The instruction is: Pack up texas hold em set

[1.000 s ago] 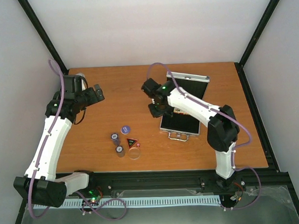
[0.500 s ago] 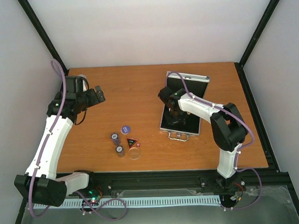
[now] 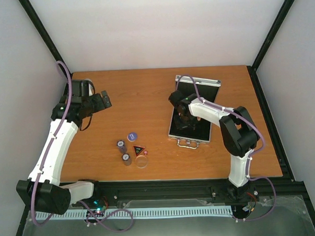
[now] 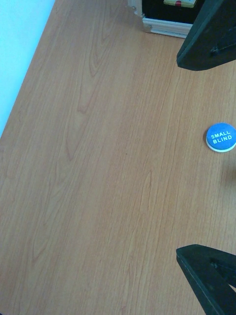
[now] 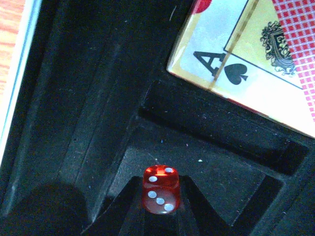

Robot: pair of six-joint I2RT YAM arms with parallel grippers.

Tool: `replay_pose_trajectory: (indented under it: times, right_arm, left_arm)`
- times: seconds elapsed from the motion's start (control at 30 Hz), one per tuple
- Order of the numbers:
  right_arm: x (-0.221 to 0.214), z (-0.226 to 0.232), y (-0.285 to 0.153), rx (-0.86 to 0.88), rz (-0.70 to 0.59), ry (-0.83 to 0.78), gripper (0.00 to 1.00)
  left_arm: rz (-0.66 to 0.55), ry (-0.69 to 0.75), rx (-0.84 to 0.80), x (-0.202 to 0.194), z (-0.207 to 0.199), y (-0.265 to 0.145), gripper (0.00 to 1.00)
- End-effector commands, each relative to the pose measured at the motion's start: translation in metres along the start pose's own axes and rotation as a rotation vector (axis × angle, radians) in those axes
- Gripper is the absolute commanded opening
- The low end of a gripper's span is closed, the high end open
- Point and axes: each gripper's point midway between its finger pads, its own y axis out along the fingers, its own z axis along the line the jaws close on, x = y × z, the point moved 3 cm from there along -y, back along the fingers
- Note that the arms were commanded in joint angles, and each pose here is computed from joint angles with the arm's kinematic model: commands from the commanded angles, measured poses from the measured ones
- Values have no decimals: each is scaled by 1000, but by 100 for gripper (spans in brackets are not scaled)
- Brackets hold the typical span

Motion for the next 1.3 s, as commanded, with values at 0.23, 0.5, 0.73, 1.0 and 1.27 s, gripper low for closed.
replay_pose_trajectory:
  times: [0.23,0.5,0.73,1.0,1.27]
  right_arm:
    - [8,-2,20,-2,-20,171,11]
    - [8,-4,35,-24,-19,214,10]
    - [13,-4,42,-11,-33,252,11]
    - [22,-5,33,3,-82,290,10]
    - [24,-5,16,44,-128,337,8]
  left_arm:
    - [23,25,-2,-1,0,6,100]
    - [35,36,-3,-2,-1,10,100]
    - [41,44,0,-2,-1,14,100]
    - [51,48,7,-4,0,16,100]
    - [72,50,11,-8,1,23,100]
